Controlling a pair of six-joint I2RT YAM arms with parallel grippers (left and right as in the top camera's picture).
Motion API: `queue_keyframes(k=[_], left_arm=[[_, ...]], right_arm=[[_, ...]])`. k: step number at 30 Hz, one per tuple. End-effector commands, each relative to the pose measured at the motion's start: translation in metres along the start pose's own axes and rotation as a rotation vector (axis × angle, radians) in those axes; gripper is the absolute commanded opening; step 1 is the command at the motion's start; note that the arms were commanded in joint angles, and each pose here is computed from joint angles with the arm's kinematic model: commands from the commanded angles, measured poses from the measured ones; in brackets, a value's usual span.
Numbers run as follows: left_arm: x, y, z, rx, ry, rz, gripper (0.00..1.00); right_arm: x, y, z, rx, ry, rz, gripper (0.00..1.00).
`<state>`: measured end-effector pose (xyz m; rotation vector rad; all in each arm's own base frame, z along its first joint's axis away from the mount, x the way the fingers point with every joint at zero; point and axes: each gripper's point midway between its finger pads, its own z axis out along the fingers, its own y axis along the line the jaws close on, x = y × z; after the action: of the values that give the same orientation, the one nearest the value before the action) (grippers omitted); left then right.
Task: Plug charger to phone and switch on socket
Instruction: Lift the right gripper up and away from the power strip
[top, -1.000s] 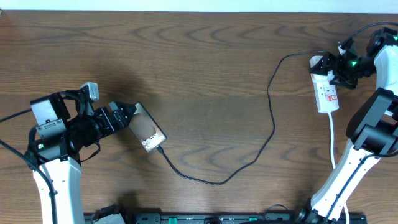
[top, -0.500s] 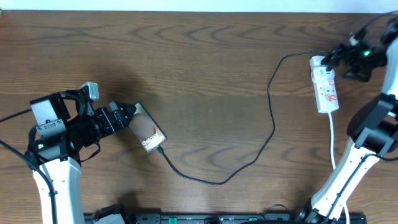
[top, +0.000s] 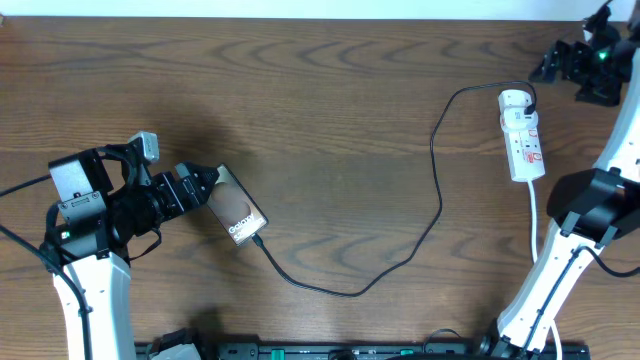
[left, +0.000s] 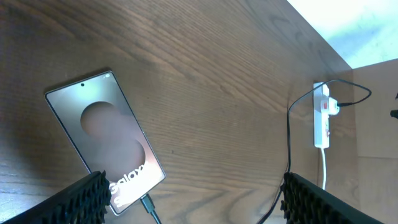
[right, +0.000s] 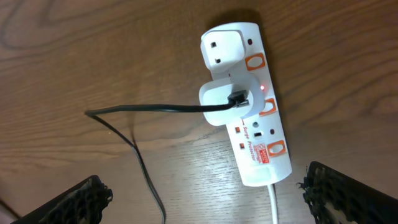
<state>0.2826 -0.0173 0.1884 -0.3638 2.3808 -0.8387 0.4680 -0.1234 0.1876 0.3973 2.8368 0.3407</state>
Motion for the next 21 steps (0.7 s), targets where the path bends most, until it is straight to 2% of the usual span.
queue_keyframes(k=[1, 5, 10, 15, 17, 21], left_arm=[[-0.005, -0.002, -0.003, -0.004, -0.015, 0.028, 0.86], [-0.005, -0.002, -0.003, -0.004, -0.015, 0.028, 0.86], [-0.005, -0.002, -0.003, -0.004, -0.014, 0.028, 0.86], [-0.005, -0.002, -0.003, -0.004, -0.015, 0.029, 0.86], [-0.005, -0.002, -0.003, -0.004, -0.015, 0.029, 0.86], [-0.005, -0.002, -0.003, -0.004, -0.014, 0.028, 0.86]], right_arm=[[-0.001, 0.014, -0.054, 0.117, -0.121, -0.007, 0.99], [0.007, 0.032, -0.105, 0.165, -0.232, -0.018, 0.99], [0.031, 0.047, -0.141, 0.166, -0.277, -0.014, 0.99], [0.084, 0.053, -0.146, 0.166, -0.187, -0.011, 0.99], [0.116, 0.054, -0.139, 0.17, -0.117, -0.014, 0.99], [0.157, 0.052, -0.124, 0.194, -0.072, -0.025, 0.99]])
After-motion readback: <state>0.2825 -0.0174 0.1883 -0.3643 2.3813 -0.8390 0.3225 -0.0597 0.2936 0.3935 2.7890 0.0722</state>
